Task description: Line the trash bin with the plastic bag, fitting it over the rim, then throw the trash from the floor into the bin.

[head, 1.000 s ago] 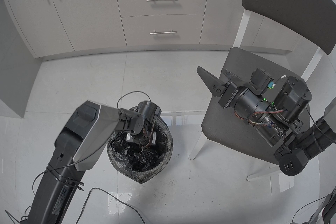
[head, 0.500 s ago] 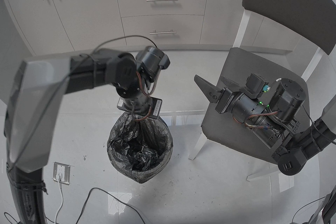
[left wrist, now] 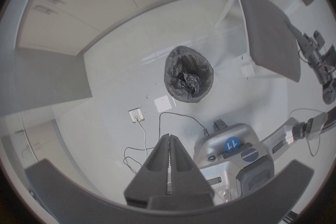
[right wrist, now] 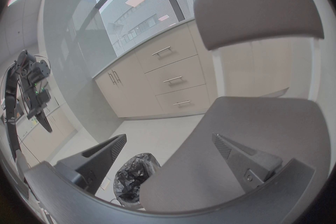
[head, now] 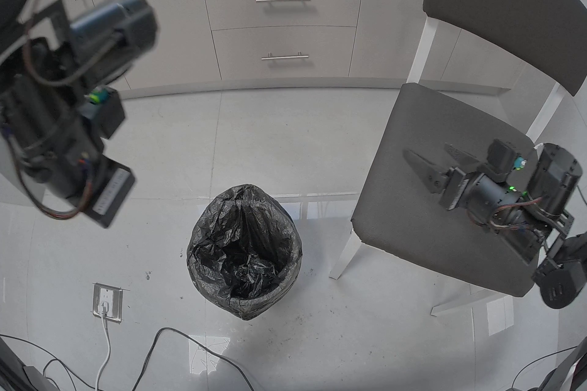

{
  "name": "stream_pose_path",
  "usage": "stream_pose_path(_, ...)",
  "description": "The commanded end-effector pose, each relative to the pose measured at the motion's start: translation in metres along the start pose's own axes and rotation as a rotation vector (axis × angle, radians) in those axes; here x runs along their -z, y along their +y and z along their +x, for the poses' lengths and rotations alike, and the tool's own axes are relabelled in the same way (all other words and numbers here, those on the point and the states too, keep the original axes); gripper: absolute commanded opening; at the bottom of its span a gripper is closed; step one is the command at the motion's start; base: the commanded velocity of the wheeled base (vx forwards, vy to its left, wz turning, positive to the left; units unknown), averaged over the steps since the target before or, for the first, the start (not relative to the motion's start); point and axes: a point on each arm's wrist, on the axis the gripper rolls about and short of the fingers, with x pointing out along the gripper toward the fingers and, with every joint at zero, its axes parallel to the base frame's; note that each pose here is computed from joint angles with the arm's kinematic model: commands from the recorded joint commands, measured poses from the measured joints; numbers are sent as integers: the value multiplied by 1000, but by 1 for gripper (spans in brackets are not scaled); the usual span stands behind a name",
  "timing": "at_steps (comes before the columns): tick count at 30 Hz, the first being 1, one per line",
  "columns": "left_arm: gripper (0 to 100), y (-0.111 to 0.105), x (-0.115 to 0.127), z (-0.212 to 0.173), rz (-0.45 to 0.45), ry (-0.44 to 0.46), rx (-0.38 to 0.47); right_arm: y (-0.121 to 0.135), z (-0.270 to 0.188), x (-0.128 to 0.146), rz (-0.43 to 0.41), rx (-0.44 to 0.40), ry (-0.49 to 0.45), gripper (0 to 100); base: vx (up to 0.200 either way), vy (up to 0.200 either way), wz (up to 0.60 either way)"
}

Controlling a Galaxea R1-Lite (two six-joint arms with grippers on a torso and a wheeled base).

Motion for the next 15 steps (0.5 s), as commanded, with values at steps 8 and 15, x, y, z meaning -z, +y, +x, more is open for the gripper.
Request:
stream_pose_path(8,0,107,229,-143,-367,-659,151,5,-190,-121,-172,209,-58,100,0,0,0)
stream_pose_path(15,0,107,321,-120,-606,-716,181,17,-272,-127,-192,267,-64,100,0,0,0)
